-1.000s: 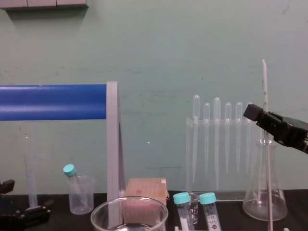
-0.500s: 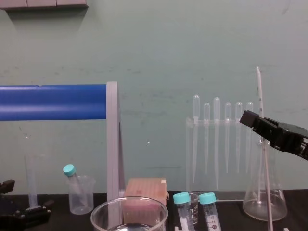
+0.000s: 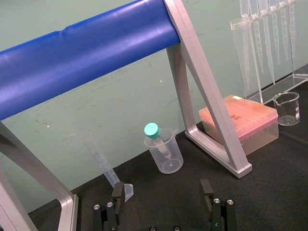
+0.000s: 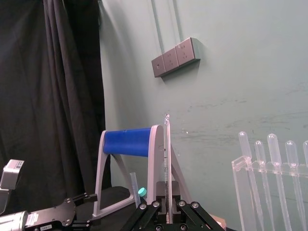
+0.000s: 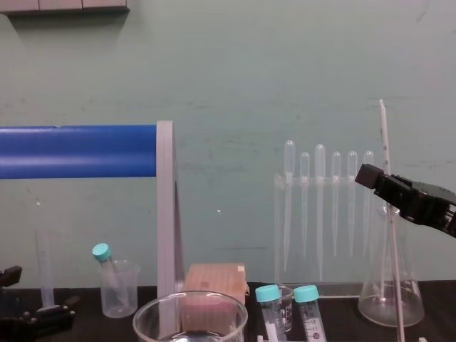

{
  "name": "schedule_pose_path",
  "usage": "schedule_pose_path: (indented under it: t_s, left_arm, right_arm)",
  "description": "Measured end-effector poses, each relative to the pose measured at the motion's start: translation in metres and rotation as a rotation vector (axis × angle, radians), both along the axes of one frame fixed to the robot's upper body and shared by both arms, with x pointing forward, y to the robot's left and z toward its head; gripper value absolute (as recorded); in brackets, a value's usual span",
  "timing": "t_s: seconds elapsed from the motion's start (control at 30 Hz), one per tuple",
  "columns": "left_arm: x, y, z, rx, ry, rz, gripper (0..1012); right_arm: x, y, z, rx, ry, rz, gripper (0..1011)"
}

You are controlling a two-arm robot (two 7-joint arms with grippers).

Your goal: Hold the thermometer with one hand and immerse one end into the beaker, then reinsert it into the test tube rack.

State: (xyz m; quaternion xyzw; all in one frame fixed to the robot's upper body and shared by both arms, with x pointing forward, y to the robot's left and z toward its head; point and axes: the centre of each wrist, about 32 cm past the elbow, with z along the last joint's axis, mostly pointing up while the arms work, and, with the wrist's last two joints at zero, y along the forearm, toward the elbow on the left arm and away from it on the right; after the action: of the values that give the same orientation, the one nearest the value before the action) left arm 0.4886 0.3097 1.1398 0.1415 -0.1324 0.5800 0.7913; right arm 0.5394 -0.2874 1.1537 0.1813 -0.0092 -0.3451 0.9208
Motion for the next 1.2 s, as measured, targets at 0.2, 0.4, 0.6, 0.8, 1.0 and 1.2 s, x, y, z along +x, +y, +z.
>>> schedule_pose_path:
  t_s: [0.2,0.4,0.6,0.8,1.0,1.2]
  left_arm:
    - [0.0,0.0,0.0,0.0,0.0,0.0,1008]
    - [0.0,0.0,0.0,0.0,0.0,0.0,1008]
    - [0.0,0.0,0.0,0.0,0.0,0.0,1008]
    - [0.0,0.0,0.0,0.0,0.0,0.0,1008]
    - [0.0,0.0,0.0,0.0,0.0,0.0,1008]
    - [0.0,0.0,0.0,0.0,0.0,0.0,1008]
  right_arm:
    - [0.0,-0.0002,0.0,0.001,0.0,0.0,55]
    - [0.0,-0.0003,0.0001,0.001,-0.001,0.0,112]
    - [0.0001,-0.0003,0.0001,0.001,-0.002,0.001,302]
    - [0.0001,-0.0003,0.0002,0.002,-0.002,0.001,463]
    - [0.0001,-0.0003,0.0002,0.002,-0.002,0.001,666]
    - [0.0001,-0.0003,0.0002,0.002,-0.002,0.001,855]
